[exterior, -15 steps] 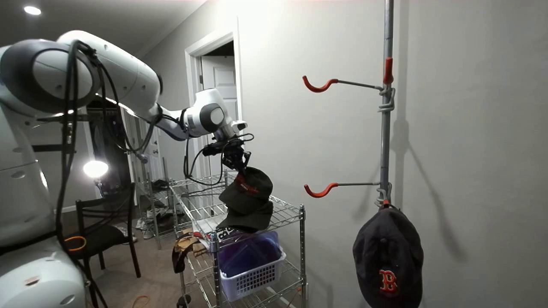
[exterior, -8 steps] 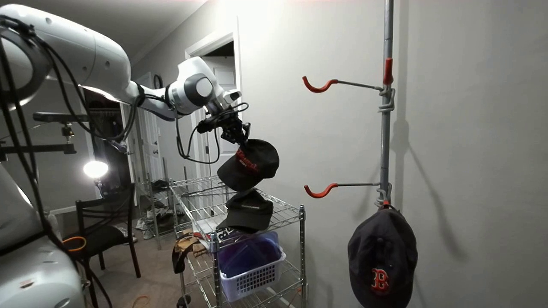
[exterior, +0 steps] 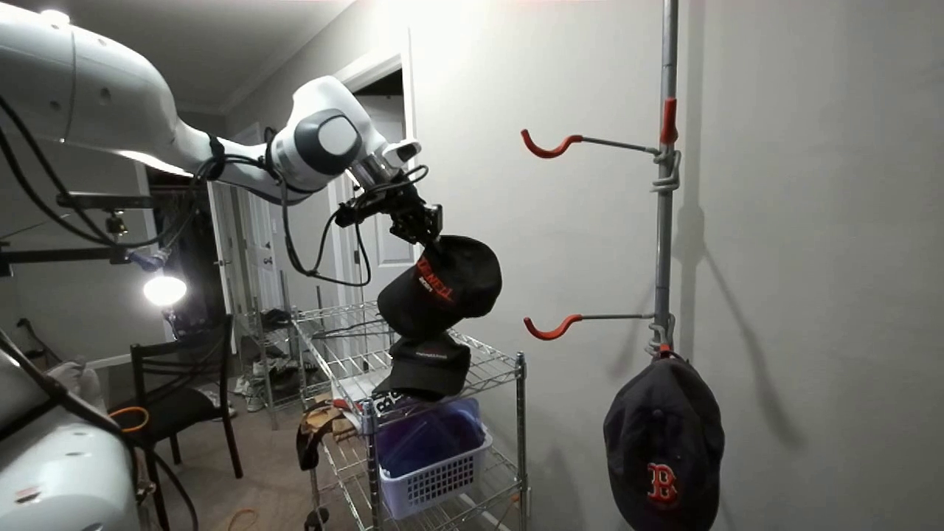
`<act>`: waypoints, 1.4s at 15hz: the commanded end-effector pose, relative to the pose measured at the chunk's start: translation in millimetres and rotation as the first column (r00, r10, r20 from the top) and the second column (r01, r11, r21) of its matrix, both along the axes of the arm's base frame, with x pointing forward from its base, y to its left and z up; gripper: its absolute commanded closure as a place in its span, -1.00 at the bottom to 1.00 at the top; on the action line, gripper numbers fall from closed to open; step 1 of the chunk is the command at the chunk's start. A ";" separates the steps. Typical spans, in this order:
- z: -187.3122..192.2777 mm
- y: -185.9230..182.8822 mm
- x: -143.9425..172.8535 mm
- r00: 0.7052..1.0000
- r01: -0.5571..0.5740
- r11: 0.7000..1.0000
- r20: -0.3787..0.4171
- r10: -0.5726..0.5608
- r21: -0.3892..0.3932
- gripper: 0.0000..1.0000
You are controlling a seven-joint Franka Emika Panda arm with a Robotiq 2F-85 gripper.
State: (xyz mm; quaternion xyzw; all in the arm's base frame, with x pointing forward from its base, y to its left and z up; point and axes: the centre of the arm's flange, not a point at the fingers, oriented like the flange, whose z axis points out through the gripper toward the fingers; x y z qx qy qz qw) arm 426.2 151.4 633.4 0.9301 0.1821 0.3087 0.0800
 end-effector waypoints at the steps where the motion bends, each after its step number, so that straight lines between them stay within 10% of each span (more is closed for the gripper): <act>1: 5.3 -58.5 -31.7 0.993 0.105 0.994 0.047 -0.107 0.038 0.96; 8: 24.8 -131.6 -55.6 0.968 0.219 0.972 0.103 -0.227 0.080 0.96; 17: 26.9 -119.4 -45.3 0.971 0.220 0.973 0.077 -0.225 0.073 0.94; 21: 81.2 -189.1 -31.5 0.926 0.317 0.948 0.206 -0.316 0.028 0.96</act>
